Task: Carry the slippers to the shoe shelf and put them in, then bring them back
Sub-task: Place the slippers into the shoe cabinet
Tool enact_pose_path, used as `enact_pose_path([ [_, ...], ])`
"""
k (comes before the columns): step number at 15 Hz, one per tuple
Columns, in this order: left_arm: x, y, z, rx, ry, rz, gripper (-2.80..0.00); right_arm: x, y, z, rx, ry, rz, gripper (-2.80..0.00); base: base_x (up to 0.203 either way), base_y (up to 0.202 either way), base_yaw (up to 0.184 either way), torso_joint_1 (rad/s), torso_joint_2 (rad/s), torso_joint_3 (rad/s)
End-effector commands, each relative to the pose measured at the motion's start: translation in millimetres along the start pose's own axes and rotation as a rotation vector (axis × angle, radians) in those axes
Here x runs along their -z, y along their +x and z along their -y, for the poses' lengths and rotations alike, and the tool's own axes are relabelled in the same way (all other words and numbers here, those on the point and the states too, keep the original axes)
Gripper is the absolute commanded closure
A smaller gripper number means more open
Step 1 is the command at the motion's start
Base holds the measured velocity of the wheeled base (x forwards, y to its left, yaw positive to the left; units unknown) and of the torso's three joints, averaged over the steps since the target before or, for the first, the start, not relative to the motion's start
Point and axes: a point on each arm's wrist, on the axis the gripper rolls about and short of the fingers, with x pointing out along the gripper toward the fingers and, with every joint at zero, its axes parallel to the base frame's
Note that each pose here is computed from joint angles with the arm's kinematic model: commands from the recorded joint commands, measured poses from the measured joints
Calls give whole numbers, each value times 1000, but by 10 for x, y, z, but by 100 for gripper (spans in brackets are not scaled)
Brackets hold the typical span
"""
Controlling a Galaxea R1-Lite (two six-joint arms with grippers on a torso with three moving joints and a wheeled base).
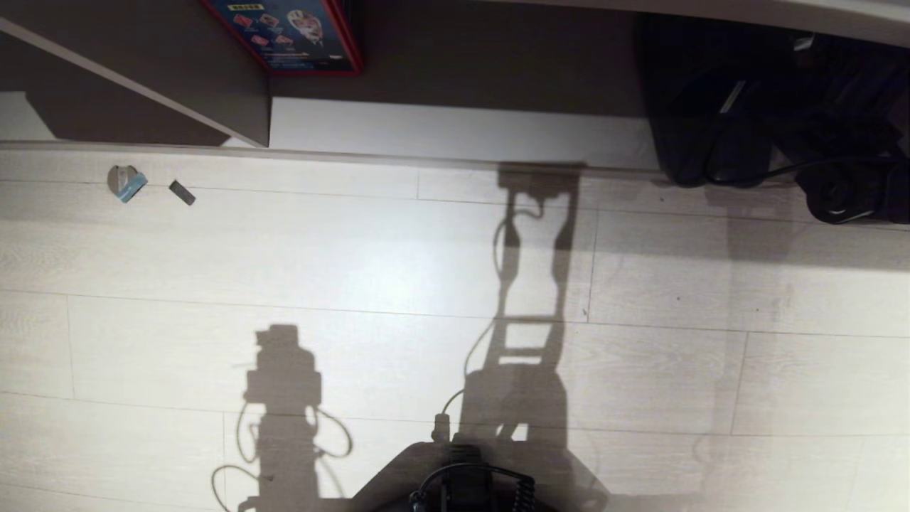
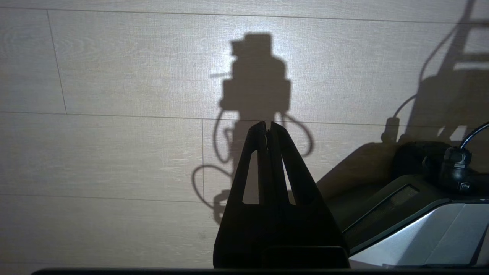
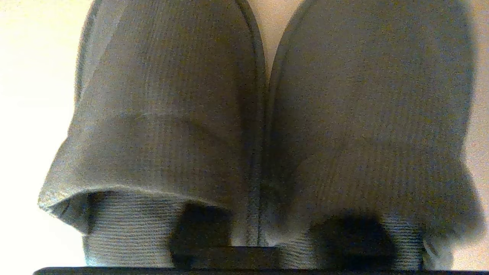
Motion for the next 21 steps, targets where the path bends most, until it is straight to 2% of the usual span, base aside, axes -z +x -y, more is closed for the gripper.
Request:
enact_pose_path([
  [1,0,1,0,0,0,-1,0,25,6,-1,-2,1,-1,-280,0,0,0,0,0,0],
  [9,0,1,0,0,0,-1,0,117,-33,1,2,-1,-36,-280,0,0,0,0,0,0],
  [21,0,1,0,0,0,-1,0,-5,-415,-69,-8,-21,-76,-280,0,0,0,0,0,0],
])
